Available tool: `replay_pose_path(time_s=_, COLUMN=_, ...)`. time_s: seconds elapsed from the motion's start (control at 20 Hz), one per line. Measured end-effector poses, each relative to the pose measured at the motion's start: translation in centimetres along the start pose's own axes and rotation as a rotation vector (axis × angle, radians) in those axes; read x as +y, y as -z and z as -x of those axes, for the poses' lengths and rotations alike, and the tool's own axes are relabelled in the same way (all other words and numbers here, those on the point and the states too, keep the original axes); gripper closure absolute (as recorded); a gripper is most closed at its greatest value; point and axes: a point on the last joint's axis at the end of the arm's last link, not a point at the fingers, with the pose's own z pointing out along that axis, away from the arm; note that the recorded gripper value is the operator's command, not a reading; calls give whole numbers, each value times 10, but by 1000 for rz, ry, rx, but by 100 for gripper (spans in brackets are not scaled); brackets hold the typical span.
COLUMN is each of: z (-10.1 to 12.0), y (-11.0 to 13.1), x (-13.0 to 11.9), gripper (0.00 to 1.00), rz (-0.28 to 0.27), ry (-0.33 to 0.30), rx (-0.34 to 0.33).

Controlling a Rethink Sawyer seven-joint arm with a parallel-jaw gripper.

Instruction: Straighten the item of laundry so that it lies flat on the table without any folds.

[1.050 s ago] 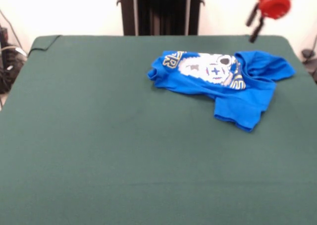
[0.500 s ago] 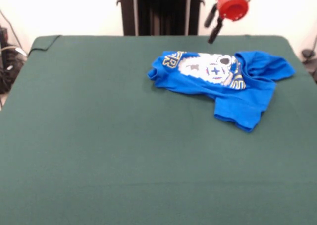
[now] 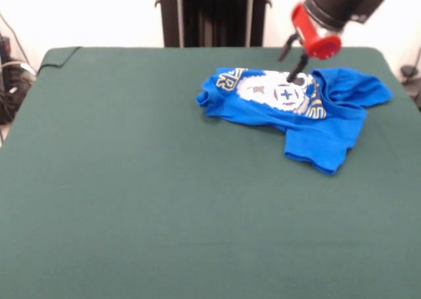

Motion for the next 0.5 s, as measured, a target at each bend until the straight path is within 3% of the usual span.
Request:
replay_pose_path(time_s=0.2, z=-44, y=-24, x=-5, gripper=0, rz=-18, ry=88, rx=-51)
replay_pose_path(time_s=0.5, z=-78, y=-47, x=-8, gripper=0, rz=-38, ry=131, rx=-80)
